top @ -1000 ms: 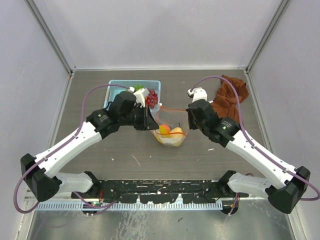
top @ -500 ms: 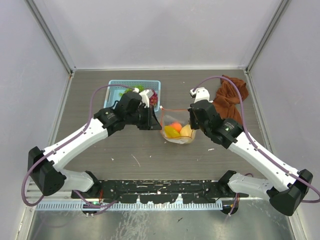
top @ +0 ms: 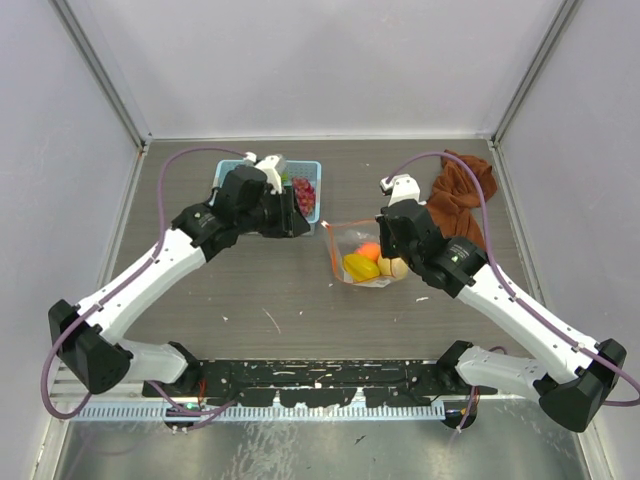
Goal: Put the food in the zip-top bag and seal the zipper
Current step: Pick up the fake fruit from the bin.
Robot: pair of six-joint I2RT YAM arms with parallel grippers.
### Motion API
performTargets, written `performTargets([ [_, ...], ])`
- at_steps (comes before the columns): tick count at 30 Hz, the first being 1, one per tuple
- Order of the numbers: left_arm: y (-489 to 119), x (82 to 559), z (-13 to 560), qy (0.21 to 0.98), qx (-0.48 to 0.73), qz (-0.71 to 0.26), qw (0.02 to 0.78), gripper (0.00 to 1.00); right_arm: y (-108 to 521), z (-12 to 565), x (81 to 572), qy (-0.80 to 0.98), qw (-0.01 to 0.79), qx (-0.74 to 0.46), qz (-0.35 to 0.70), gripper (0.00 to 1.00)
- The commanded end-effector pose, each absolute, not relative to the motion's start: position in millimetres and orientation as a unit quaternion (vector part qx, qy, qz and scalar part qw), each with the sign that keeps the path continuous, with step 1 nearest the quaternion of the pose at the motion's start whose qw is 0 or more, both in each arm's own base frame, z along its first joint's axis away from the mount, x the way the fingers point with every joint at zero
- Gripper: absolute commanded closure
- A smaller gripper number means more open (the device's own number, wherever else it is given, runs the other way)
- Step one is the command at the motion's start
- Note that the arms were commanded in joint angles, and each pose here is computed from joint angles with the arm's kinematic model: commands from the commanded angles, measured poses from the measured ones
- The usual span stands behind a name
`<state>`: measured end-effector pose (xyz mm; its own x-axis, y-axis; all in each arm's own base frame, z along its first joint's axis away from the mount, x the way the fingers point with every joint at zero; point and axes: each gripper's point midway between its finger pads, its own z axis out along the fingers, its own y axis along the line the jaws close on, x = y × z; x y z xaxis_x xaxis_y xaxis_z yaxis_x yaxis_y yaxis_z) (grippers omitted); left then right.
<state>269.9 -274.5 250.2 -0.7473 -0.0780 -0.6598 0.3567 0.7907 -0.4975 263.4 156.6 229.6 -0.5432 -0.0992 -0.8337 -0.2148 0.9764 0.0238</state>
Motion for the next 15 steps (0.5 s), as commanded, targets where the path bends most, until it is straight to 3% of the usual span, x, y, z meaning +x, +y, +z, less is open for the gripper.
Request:
performTargets([
  [1, -257, 310, 268, 0.871, 0.061, -0.274, 0.403, 0.54, 162, 249, 270, 0.858, 0.501, -0.076, 0.085, 1.00],
  [15, -261, 428, 219, 0.894, 0.013, -0.207, 0.398, 0.51, 171, 246, 271, 0.858, 0.497, -0.083, 0.102, 1.00],
])
